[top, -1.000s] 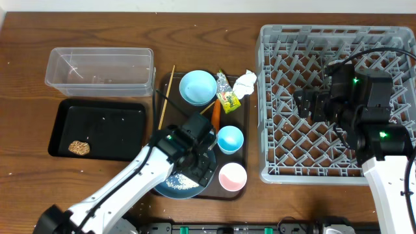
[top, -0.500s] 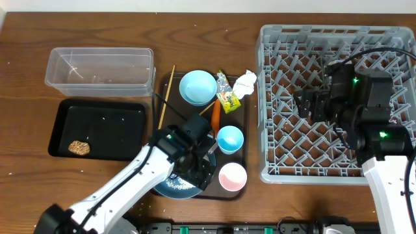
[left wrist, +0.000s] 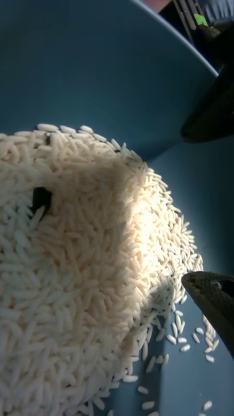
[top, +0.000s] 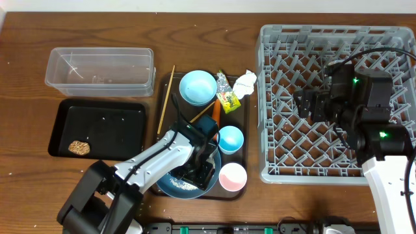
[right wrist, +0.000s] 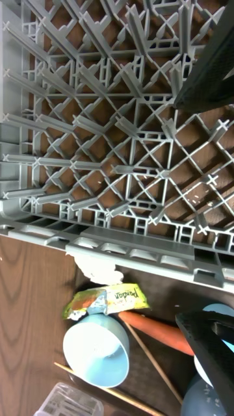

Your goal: Sort waste into correct bins and load items into the dishwasher rack

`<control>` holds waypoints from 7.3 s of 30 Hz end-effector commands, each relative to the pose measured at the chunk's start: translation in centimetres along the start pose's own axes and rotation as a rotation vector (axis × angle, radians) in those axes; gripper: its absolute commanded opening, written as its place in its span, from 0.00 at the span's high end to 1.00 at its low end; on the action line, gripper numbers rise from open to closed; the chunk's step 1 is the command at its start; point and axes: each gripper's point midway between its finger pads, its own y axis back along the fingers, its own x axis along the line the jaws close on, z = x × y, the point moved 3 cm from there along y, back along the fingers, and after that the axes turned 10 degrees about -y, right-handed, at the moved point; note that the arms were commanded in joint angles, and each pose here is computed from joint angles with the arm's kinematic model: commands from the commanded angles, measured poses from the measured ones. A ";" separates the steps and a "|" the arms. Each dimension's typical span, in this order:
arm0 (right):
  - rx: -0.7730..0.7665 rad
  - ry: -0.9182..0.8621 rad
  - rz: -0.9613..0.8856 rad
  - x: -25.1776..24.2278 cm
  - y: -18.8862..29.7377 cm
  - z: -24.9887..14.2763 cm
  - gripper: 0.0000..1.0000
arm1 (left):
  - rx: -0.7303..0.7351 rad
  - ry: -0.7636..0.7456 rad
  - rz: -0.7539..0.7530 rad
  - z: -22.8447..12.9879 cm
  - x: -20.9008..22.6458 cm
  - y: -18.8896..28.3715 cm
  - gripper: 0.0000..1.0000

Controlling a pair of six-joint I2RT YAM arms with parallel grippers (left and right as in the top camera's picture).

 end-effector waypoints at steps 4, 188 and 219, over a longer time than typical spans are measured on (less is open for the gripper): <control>-0.014 0.015 0.009 0.3 0.3 0.6 0.10 | -0.015 0.000 0.019 0.3 0.3 -0.2 0.36; -0.039 0.002 0.014 0.4 0.1 1.2 0.09 | -0.367 0.049 0.139 3.2 6.3 10.1 0.40; 0.005 -0.011 0.008 0.1 -0.6 0.5 0.01 | -0.245 -0.147 0.137 2.9 1.4 7.4 0.13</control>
